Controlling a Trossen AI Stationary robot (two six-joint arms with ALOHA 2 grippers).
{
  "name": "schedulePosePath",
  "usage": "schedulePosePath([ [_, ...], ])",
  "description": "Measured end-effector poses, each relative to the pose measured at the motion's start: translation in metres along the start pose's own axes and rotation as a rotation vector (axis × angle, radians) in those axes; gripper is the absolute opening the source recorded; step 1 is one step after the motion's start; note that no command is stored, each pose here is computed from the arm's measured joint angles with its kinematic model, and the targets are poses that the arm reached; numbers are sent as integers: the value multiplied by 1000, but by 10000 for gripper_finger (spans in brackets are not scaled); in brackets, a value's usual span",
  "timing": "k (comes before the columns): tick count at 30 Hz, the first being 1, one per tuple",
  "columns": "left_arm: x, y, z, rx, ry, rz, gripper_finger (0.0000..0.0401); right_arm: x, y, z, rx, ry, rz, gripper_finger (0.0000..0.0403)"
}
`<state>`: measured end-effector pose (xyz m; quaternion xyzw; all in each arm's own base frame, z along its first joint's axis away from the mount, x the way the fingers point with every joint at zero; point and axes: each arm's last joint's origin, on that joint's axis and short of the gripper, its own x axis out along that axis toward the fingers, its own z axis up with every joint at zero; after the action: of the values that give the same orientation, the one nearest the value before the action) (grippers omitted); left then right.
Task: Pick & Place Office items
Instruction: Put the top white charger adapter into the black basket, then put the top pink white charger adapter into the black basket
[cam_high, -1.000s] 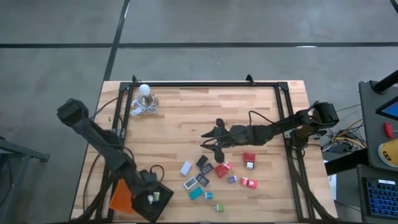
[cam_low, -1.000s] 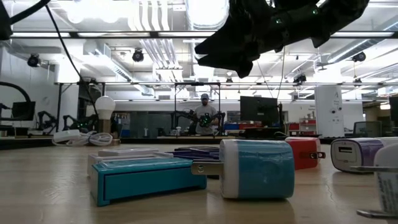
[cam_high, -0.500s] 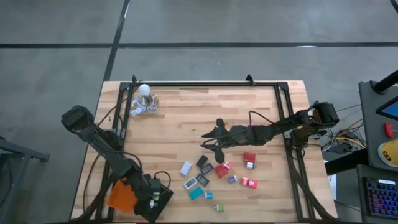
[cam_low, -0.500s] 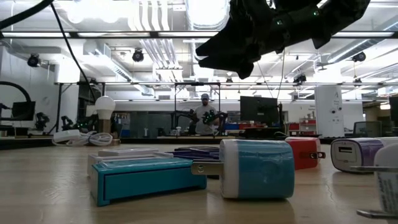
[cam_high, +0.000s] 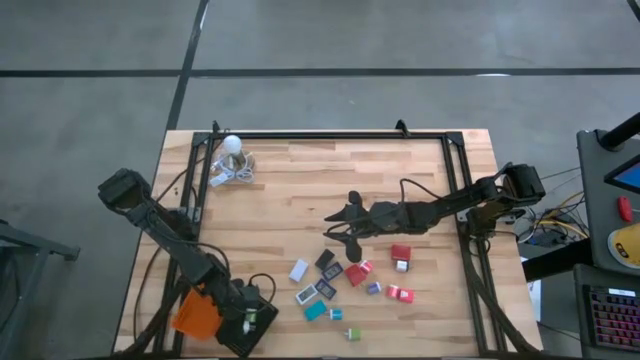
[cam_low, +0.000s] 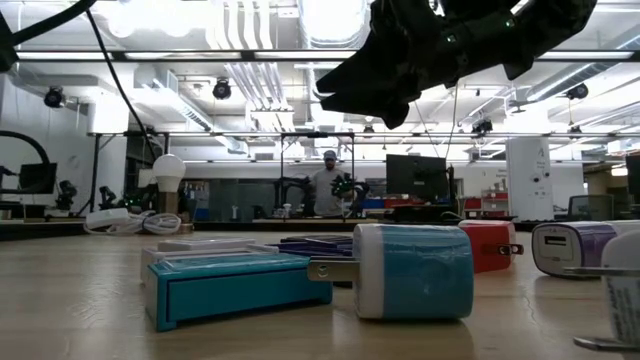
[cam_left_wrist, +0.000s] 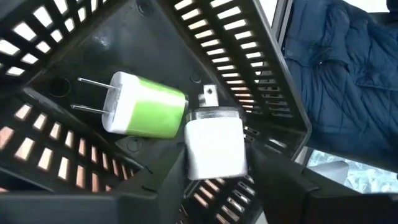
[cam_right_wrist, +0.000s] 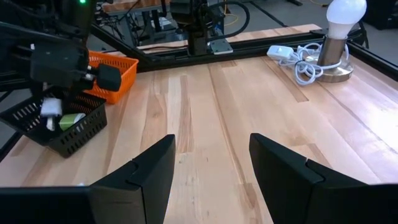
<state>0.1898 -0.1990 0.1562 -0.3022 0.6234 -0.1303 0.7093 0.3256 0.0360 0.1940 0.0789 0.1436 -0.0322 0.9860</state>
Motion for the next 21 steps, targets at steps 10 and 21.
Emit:
schedulePosePath([
  [10,0,0,0,1,-5,0,259,0,0,-1,0,3,-1,203],
  [21,-4,-9,2,49,53,-61,257,0,0,-1,5,2,0,203],
])
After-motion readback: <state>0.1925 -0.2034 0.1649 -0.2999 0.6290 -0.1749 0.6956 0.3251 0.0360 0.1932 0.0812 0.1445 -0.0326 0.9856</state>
